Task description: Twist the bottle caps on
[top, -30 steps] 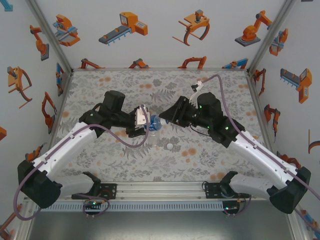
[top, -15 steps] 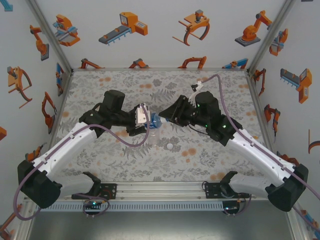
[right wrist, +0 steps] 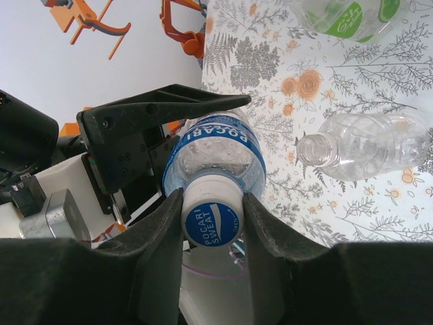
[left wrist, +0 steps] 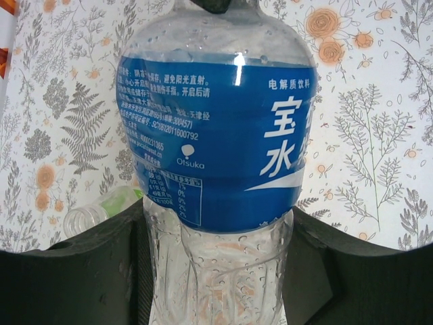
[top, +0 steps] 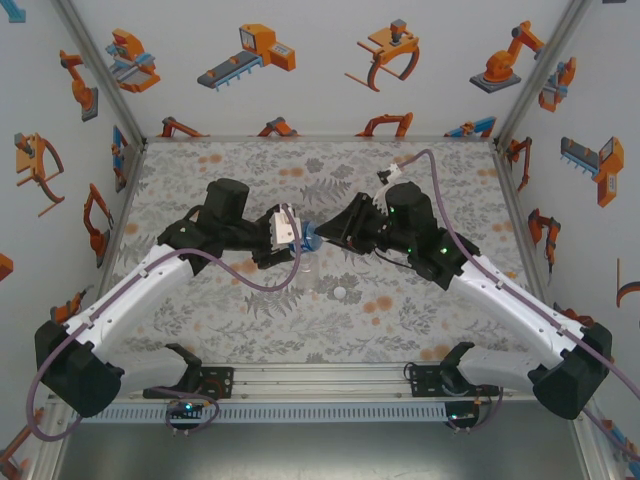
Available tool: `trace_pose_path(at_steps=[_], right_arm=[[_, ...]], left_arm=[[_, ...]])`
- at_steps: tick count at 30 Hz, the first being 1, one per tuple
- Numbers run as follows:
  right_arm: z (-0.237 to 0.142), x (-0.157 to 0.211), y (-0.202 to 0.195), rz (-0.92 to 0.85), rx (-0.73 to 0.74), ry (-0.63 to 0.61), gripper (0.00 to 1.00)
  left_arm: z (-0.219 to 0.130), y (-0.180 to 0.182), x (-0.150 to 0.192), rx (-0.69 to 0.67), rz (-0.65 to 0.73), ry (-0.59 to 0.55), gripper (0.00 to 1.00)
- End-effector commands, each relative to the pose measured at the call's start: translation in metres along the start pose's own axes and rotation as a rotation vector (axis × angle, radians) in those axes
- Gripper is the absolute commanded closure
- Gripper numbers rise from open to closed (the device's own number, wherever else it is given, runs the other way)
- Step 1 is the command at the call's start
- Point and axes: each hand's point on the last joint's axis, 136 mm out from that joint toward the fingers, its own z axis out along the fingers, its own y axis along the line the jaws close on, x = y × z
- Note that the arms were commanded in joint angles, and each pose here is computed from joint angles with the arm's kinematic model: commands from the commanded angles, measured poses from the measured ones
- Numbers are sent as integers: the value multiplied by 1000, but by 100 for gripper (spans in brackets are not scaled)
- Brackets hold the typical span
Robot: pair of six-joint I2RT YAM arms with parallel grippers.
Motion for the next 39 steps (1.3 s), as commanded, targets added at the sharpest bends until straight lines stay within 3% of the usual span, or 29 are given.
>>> trace_pose_path(at_steps=[1,6,8,9,15,19,27,39], right_arm=[[0,-7,6,-29,-18,-20,79],[-3,-22,0,-105,41,-52,85],[-5,-33,-2,-131,61,-66,85],[-7,-39,-2,-142,67,-75,86],[-19,-77,-10,-221,140,-125,88],[-22,-100,-31,-316,267,-124,88],[-1,-122,-88,-525,563,52,84],[44,-172,-166,-678,798,129,84]], left_arm=[[-6,-2,-12,-1,17,-42,79],[-8,-2,-13,-13,29,-59,40],[-8,-3,-13,-16,31,-64,10],[-8,-3,-13,-16,31,-64,2],[-9,-1,-13,-27,28,-58,3],[-10,5,-10,-63,22,-43,3],[-18,25,-10,-157,-36,-49,3],[-60,111,9,-492,-417,-61,3]])
